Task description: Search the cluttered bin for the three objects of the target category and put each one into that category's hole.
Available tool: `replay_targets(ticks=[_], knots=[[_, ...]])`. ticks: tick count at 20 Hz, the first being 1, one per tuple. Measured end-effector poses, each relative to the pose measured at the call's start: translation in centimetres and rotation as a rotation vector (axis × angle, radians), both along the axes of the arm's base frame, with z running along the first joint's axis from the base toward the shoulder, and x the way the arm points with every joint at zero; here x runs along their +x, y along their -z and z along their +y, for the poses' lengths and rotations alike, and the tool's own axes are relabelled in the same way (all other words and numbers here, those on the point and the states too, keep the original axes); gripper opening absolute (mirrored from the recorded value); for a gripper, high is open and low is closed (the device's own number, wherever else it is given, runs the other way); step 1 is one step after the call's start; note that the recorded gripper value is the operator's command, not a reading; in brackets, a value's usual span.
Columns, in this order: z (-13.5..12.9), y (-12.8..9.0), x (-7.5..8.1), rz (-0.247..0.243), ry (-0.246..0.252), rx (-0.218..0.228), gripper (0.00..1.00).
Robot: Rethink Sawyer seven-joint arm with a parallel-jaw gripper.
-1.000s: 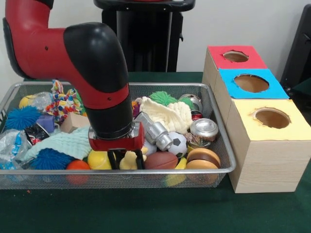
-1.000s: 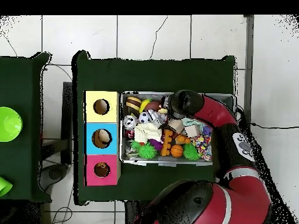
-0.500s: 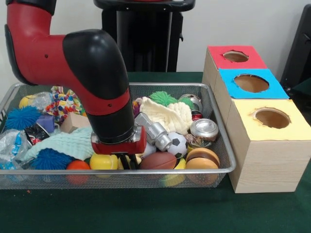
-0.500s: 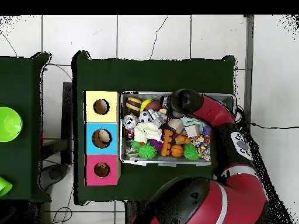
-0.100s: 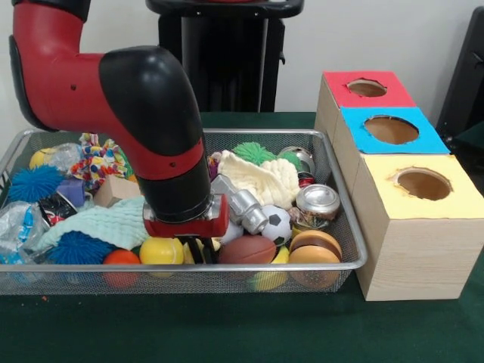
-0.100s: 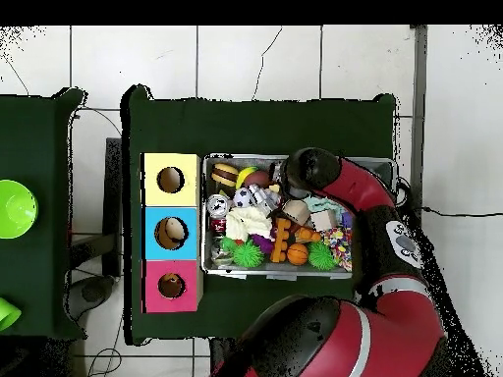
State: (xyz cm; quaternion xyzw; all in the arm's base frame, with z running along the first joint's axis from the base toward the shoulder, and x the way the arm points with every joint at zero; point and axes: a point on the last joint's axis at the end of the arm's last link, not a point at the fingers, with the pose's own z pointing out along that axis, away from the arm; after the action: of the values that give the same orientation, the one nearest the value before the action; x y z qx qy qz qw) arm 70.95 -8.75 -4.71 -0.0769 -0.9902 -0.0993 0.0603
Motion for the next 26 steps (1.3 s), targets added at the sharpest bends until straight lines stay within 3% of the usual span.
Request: replay_targets(ticks=[5,6,10,14,19,26], knots=[[0.8,-1.7,-0.8,0.116,-0.039,0.022,0.00],[1.2,-2.8,-1.0,0.159,-0.053,0.032,0.00],[1.6,-4.9,-1.3,0.235,-0.075,0.052,0.00],[1.6,-6.0,-1.4,0.273,-0.082,0.059,0.00],[1.5,-6.3,-1.5,0.283,-0.084,0.053,0.00],[3.7,-8.3,-2.2,0.340,-0.122,0.034,0.00]])
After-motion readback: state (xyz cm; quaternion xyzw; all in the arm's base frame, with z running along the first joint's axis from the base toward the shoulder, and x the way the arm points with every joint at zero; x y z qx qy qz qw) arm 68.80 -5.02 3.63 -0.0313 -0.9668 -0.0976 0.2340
